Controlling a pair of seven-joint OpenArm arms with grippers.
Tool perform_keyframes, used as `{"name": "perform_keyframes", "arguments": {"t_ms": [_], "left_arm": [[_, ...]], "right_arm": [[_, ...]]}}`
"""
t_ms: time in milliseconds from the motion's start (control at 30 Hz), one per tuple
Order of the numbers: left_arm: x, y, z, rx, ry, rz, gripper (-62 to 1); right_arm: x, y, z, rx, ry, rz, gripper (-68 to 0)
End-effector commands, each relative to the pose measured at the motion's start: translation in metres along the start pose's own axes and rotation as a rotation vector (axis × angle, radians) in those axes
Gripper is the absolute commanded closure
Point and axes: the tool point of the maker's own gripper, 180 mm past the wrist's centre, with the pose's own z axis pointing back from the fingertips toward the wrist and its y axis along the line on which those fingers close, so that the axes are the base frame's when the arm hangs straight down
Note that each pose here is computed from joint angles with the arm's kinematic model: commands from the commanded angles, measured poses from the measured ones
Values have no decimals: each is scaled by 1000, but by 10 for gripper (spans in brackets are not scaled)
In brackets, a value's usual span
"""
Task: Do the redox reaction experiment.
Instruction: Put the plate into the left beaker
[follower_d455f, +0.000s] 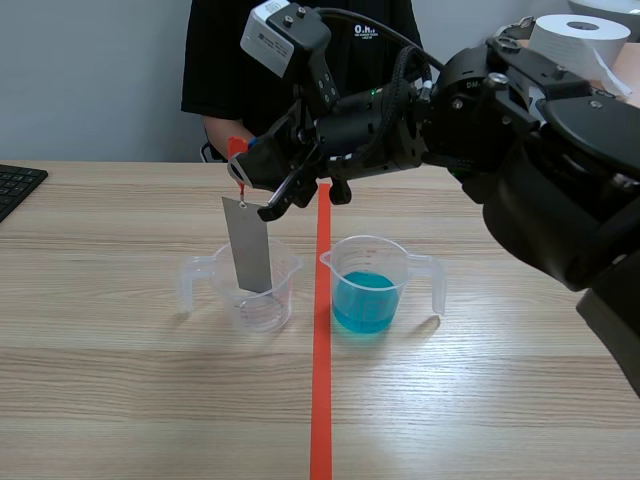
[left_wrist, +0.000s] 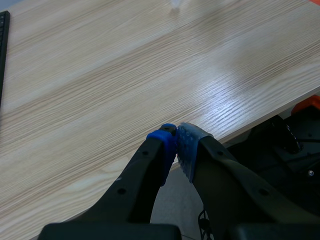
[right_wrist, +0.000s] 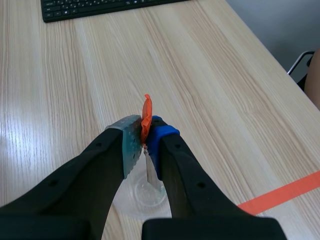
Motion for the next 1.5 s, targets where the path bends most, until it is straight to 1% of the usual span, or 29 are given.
{"name": "perform_keyframes", "arguments": {"t_ms": [0,200,333,533,600,667,767,833,933,1000,1100,1133,1267,1367,1467], "left_arm": [[5,3,3,10,-20,-2,-45],[5,4,3,10,-21,-2,-44],[5,4,3,10,-21,-2,-44],[6,4,2,10,-22,-2,-44],[6,4,2,10,-22,-3,-44],[6,4,2,10,-22,-3,-44],[6,4,2,10,-22,-3,-44],[6,4,2,10,-23,-3,-45],[6,4,2,10,-23,-3,-45],[6,4,2,10,-23,-3,-45],[6,4,2,10,-23,-3,-45],[6,4,2,10,-23,-3,-45],[6,4,2,10,-22,-3,-45],[6,4,2,10,-23,-3,-45],[6,4,2,10,-23,-3,-45]], "right_arm": [[19,-6,0,-6,-43,31,-15],[11,-8,-5,-18,-22,35,-15],[7,-7,-9,-18,3,59,-15],[7,-5,-9,-9,6,68,-16],[7,-6,-9,-10,11,74,-36],[7,-7,-9,-11,12,76,-82],[6,-6,-9,-10,24,83,-183],[4,-5,-11,-5,37,96,-282],[5,3,-16,24,53,120,-463],[7,10,-20,49,50,127,-554],[11,21,-24,89,28,108,-664],[13,25,-25,104,13,91,-679],[22,37,-27,150,-41,40,-679],[31,41,-26,172,-88,-4,-679],[36,43,-25,184,-113,-29,-679]]}}
